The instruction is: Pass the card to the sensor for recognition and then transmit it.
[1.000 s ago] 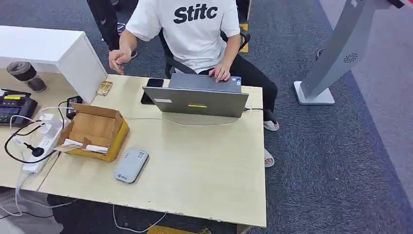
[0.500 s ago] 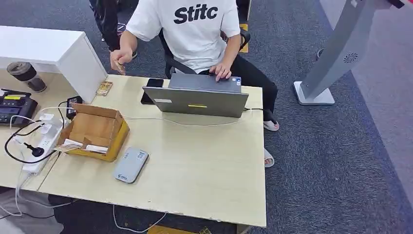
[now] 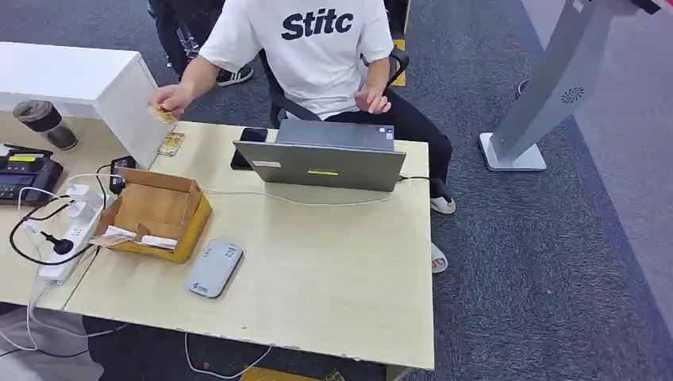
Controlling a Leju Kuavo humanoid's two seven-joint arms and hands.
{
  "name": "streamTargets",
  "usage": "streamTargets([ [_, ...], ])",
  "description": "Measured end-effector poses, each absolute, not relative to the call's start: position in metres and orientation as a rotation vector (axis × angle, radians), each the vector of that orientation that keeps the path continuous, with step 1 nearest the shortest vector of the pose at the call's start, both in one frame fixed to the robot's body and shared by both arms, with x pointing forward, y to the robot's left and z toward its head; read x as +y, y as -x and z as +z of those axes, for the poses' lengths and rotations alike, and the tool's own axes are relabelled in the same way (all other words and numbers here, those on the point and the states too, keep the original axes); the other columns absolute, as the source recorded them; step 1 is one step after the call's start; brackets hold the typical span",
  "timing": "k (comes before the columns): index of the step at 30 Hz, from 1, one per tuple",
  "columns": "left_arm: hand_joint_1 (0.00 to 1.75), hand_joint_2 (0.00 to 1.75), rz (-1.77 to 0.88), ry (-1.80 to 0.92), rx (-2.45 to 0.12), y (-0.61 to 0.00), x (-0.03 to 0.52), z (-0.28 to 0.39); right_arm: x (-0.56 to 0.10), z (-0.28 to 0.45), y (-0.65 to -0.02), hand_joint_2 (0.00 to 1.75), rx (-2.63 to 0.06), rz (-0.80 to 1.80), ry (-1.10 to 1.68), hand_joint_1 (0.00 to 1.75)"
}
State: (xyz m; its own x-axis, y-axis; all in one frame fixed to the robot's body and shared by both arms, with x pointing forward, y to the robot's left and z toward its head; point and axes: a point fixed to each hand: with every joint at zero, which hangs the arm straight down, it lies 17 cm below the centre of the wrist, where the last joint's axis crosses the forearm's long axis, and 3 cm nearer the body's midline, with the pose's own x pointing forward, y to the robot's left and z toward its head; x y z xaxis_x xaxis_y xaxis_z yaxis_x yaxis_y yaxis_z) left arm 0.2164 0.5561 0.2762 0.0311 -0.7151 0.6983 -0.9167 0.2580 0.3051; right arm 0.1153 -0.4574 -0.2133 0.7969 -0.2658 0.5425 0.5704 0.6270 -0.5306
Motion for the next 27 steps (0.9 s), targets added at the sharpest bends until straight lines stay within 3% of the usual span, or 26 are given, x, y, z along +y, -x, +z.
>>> streamTargets([
  [4, 0.00, 1.75, -0.002, -1.404, -1.702, -0.301, 0.523, 0.313, -0.473, -0.208, -0.120, 1.75, -0.451, -0.565, 0.771, 0.00],
  [9, 0.00, 1.75, -0.165, -1.483, -1.699, -0.347, 0.489, 0.346, -0.483, -0.206, -0.118, 1.75, -0.453, -0.583, 0.782, 0.00],
  [27, 0.00, 1.75, -0.484, -1.675, -1.693, -0.417, 0.384, 0.362, -0.485, -0.211, -0.125, 1.75, -0.462, -0.542, 0.755, 0.00],
])
